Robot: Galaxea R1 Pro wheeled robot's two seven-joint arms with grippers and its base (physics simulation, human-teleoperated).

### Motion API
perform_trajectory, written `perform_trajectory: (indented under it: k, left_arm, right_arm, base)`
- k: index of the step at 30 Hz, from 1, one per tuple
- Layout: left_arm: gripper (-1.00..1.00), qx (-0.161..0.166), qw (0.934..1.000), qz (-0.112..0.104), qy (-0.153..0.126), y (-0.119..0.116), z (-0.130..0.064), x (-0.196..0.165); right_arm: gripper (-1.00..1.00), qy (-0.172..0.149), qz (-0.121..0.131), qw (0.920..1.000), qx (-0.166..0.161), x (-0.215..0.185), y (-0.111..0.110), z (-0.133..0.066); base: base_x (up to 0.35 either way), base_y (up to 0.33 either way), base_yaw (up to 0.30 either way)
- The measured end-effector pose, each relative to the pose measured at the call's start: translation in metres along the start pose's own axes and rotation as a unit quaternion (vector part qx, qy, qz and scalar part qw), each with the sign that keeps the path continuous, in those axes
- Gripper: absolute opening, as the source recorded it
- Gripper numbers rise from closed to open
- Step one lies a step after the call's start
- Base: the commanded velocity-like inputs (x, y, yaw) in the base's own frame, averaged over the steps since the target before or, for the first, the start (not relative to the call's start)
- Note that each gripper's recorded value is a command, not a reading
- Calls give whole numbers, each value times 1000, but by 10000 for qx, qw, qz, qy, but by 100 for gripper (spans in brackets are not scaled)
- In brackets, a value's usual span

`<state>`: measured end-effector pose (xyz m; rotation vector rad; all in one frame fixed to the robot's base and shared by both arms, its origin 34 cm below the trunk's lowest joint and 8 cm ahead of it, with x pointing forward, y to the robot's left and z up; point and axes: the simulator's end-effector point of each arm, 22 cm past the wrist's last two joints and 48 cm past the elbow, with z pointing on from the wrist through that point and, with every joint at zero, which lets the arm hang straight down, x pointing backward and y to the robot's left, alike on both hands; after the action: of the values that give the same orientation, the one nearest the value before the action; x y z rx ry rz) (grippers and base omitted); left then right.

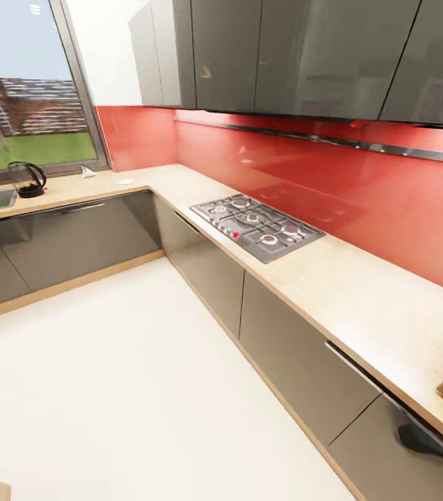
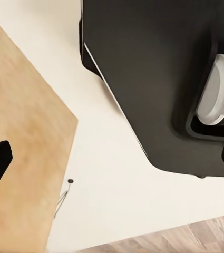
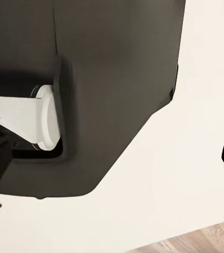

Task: Set up a coffee station on the kitchen countertop: keep the coffee maker on the countertop, move the bottle of coffee from the kitchen shelf to the counter next to the coffee maker, place a paper coffee filter on top of the coffee maker, put the saucer next to the coffee maker with the coffee cup on the saucer, and place the electric kettle next to the coffee maker.

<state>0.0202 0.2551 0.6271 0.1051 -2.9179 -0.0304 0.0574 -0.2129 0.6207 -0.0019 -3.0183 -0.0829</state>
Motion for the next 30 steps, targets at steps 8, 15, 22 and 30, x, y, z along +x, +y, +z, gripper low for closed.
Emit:
perform_trajectory:
  k: [8,15,22,30]
  left_arm:
    - [100,-1,10000,2,41,0,0,3]
    - [100,-4,10000,3,74,0,0,6]
    - [100,38,10000,3,77,-2,0,7]
    - [100,117,9996,-9,-249,-9,0,-25]
  right_arm:
    - [100,40,2,10000,0,3,0,0]
    - [100,76,4,10000,2,6,0,0]
    - [100,115,6,9999,0,9,0,0]
    - [100,155,8,9999,0,12,0,0]
  base:
    - [0,0,227]
    - [0,0,227]
    - [0,0,227]
    - [0,0,227]
